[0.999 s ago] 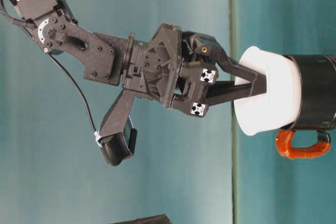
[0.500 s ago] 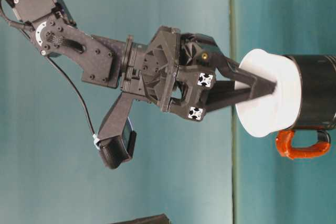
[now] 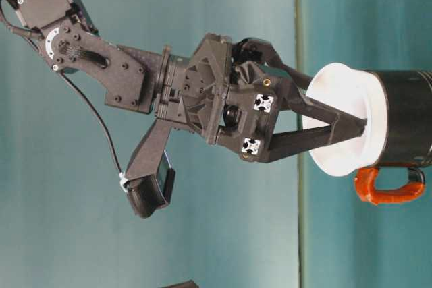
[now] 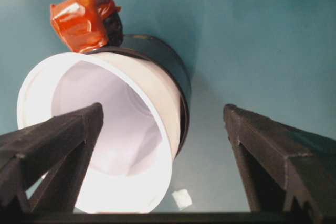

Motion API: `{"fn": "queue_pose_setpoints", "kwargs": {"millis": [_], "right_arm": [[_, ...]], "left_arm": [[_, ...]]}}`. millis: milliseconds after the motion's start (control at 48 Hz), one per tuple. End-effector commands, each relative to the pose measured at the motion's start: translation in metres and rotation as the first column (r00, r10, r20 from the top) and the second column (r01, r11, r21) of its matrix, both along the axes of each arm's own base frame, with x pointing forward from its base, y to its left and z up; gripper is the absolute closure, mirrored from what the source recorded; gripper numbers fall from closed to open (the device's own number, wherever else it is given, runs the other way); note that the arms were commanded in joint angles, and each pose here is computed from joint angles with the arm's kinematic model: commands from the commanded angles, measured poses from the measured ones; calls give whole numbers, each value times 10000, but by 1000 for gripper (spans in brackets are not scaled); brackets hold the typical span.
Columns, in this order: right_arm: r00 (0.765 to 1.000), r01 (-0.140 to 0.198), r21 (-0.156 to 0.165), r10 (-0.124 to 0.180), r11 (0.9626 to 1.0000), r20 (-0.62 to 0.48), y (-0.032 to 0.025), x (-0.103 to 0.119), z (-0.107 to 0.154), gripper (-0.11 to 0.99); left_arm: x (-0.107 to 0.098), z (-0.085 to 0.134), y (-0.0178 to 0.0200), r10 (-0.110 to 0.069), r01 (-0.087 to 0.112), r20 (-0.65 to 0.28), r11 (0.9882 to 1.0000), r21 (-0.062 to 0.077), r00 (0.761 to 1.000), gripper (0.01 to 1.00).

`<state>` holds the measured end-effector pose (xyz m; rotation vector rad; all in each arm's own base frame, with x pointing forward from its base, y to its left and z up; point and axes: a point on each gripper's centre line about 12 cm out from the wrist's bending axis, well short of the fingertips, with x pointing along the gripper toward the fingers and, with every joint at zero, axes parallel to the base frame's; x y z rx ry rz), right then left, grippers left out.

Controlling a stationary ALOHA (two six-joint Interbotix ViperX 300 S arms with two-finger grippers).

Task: Put the paper cup into the moved red handle cup holder.

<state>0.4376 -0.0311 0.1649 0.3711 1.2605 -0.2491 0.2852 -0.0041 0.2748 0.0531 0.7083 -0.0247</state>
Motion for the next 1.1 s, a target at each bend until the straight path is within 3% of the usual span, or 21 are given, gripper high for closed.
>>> {"fn": "queue_pose_setpoints", "kwargs": {"millis": [0, 187, 375, 874, 1082], "right_arm": [[9981, -53, -37, 55, 10000, 612, 27, 19, 238, 110], [9951, -63, -102, 73, 9999, 991, 16, 41, 407, 112], [9885, -142, -388, 199, 9991, 1500, -5, 27, 688, 113], [9637, -224, -756, 417, 9969, 2638, -7, -173, 1300, 115], [9536, -513, -990, 782, 9938, 2906, 15, -301, 1477, 115]], "left_arm": [[9, 70, -7, -49, 48, 261, 10000, 37, 9996, 124], [-13, 73, -7, -49, 48, 292, 10000, 36, 9996, 124], [-45, 97, -6, -49, 47, 384, 10000, 35, 9993, 125], [-72, 125, -6, -44, 43, 460, 10000, 19, 9989, 125], [-80, 126, -5, -47, 46, 461, 10000, 34, 9989, 125]]}}
